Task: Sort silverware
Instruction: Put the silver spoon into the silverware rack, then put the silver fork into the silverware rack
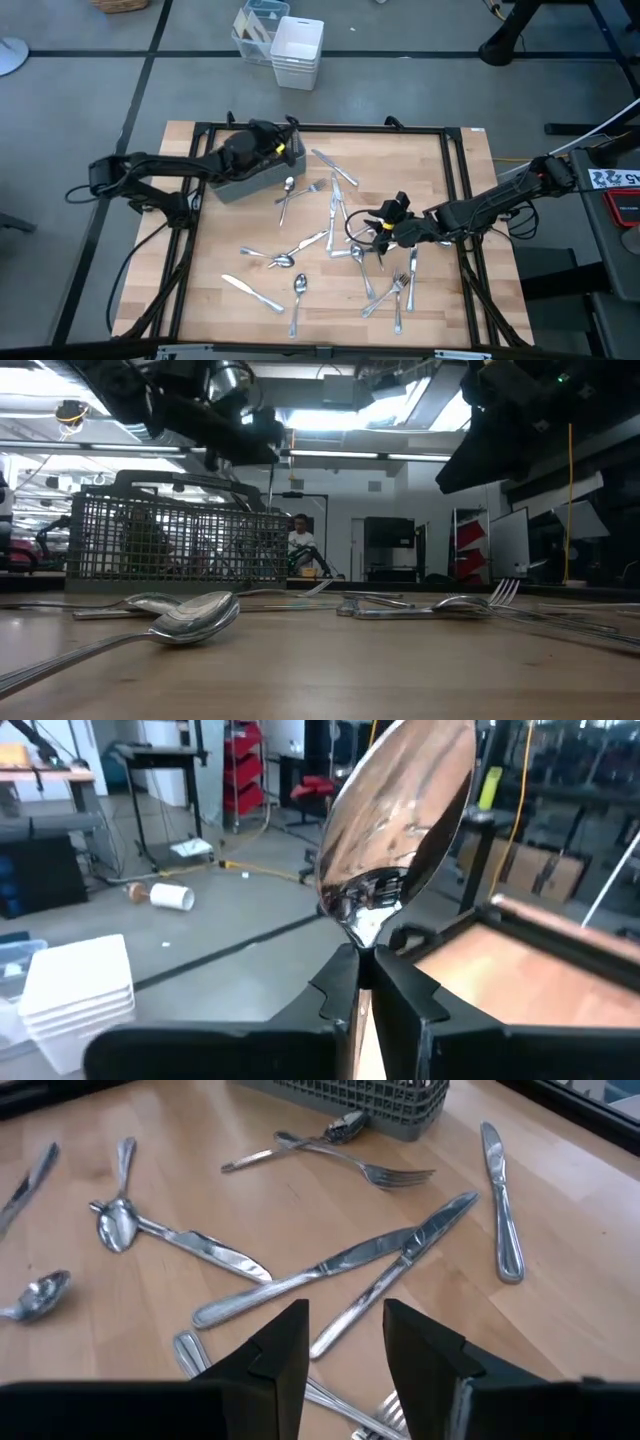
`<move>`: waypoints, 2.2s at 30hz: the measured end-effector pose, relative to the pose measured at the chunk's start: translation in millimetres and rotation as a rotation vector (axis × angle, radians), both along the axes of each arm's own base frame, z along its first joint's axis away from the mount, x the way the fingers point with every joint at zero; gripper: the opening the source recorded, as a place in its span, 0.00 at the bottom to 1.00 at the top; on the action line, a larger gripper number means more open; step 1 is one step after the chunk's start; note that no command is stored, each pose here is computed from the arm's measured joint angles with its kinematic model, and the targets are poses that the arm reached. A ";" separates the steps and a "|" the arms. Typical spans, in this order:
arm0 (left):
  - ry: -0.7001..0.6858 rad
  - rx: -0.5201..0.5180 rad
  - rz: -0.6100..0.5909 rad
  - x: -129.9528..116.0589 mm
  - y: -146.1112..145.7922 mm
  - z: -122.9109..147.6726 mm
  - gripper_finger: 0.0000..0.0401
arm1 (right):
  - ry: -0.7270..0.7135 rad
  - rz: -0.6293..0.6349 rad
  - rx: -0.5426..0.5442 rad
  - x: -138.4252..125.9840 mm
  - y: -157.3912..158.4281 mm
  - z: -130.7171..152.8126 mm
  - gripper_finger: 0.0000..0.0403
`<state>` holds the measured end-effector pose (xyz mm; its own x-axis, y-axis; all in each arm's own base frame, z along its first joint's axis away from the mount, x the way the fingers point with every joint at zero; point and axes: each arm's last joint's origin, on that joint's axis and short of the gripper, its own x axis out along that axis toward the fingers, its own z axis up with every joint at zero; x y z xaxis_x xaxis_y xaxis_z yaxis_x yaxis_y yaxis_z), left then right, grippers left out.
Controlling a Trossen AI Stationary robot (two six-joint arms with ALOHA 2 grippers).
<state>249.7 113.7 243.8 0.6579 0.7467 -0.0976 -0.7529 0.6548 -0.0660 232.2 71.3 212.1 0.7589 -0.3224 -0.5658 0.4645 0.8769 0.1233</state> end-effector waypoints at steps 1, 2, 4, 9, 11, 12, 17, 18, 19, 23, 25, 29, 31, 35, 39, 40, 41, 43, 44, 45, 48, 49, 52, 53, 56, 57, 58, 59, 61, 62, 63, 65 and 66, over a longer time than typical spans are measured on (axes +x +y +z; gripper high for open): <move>0.007 -0.012 0.001 1.7 0.7 -3.6 0.05 | -0.002 0.000 0.001 0.4 0.1 0.0 0.33; 0.015 -0.015 0.002 3.5 1.4 -6.6 0.06 | 0.002 -0.001 -0.002 0.4 0.1 -0.7 0.33; 0.003 -0.027 0.007 6.5 2.7 -9.2 0.08 | 0.005 0.000 -0.002 0.5 0.2 -1.0 0.33; 0.045 -0.022 0.004 10.7 3.5 -16.4 0.12 | 0.002 0.001 0.000 0.6 0.3 -0.7 0.33; 0.048 -0.022 0.001 11.0 2.8 -16.7 0.13 | 0.002 0.002 0.001 0.5 0.3 -0.7 0.33; 0.049 -0.022 -0.001 10.7 2.5 -16.3 0.14 | 0.003 0.002 0.001 0.5 0.3 -0.7 0.33; 0.075 -0.008 -0.023 11.8 -2.9 -16.8 0.20 | 0.006 0.017 0.026 0.6 1.0 -1.0 0.33; 0.077 -0.007 -0.030 12.4 -4.5 -16.9 0.21 | 0.009 0.023 0.033 0.6 1.3 -1.2 0.33; 0.064 -0.021 -0.037 13.1 -6.2 -17.0 0.23 | 0.011 0.028 0.038 0.6 1.5 -1.3 0.33; 0.100 -0.073 -0.069 15.0 -13.8 -27.4 0.29 | 0.015 0.033 0.041 0.4 1.6 -1.5 0.33; 0.073 -0.076 -0.069 15.4 -15.7 -22.4 0.32 | 0.031 0.046 0.030 -0.2 1.5 -2.3 0.33; 0.154 -0.125 -0.077 14.9 -21.0 -34.1 0.33 | 0.101 0.093 -0.041 -3.1 0.2 -5.4 0.33; 0.135 -0.130 -0.086 15.5 -24.2 -31.3 0.33 | 0.141 0.109 -0.081 -3.9 -3.4 -7.1 0.33; 0.121 -0.135 -0.109 17.2 -31.1 -29.4 0.32 | 0.221 0.098 -0.098 -3.6 -19.6 -10.9 0.33; 0.084 -0.117 -0.131 15.3 -37.5 -19.8 0.32 | 0.286 0.138 -0.132 -2.1 -34.2 -12.7 0.33; 0.075 -0.113 -0.138 14.6 -39.4 -17.2 0.32 | 0.298 0.162 -0.153 -1.4 -36.6 -12.6 0.33; 0.072 -0.110 -0.145 13.8 -41.5 -15.2 0.32 | 0.315 0.199 -0.176 -0.8 -39.0 -12.7 0.33; 0.047 -0.101 -0.163 11.3 -46.6 -8.1 0.32 | 0.351 0.271 -0.213 -0.4 -43.7 -13.4 0.33; 0.037 -0.098 -0.173 9.5 -49.8 -4.2 0.32 | 0.359 0.300 -0.221 0.2 -45.8 -13.5 0.33; 0.033 -0.099 -0.185 7.4 -53.4 -0.7 0.32 | 0.363 0.324 -0.220 0.8 -48.1 -13.5 0.33; 0.064 -0.137 -0.225 -2.0 -64.9 4.2 0.32 | 0.381 0.371 -0.201 2.1 -57.1 -15.1 0.33; 0.073 -0.154 -0.235 -5.8 -68.8 5.6 0.32 | 0.389 0.380 -0.197 2.9 -60.3 -16.5 0.33; 0.103 -0.216 -0.255 -20.2 -79.7 9.7 0.32 | 0.420 0.417 -0.178 6.2 -68.9 -22.8 0.33; 0.117 -0.239 -0.260 -25.4 -83.3 10.3 0.32 | 0.432 0.435 -0.161 7.1 -71.3 -25.7 0.33; 0.144 -0.297 -0.276 -39.3 -92.6 12.3 0.32 | 0.462 0.481 -0.092 10.4 -74.2 -35.7 0.33; 0.151 -0.309 -0.282 -43.6 -95.4 13.2 0.32 | 0.473 0.493 -0.078 11.2 -73.7 -38.7 0.33; 0.151 -0.319 -0.289 -47.0 -97.7 14.4 0.32 | 0.483 0.498 -0.072 12.1 -73.3 -41.5 0.33; 0.149 -0.327 -0.295 -49.6 -99.8 15.3 0.32 | 0.492 0.503 -0.067 13.0 -72.9 -44.1 0.33; 0.153 -0.333 -0.311 -53.5 -103.6 16.8 0.32 | 0.512 0.516 -0.049 14.4 -72.3 -49.4 0.33; 0.151 -0.332 -0.320 -54.9 -105.3 17.8 0.32 | 0.518 0.527 -0.035 14.9 -71.9 -51.7 0.33; 0.154 -0.332 -0.328 -56.0 -106.9 18.1 0.32 | 0.527 0.536 -0.023 15.5 -71.5 -54.1 0.33; 0.157 -0.330 -0.345 -56.7 -110.3 18.5 0.32 | 0.540 0.549 -0.004 16.7 -71.0 -58.7 0.33; 0.160 -0.330 -0.353 -56.7 -111.9 18.3 0.32 | 0.551 0.550 0.000 17.2 -70.9 -61.2 0.33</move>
<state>192.9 1.8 262.2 0.8221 0.3937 -0.4113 -0.5069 0.8351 -0.2138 249.4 0.3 150.9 0.4191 0.0193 -0.9077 -0.0432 0.9991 0.0013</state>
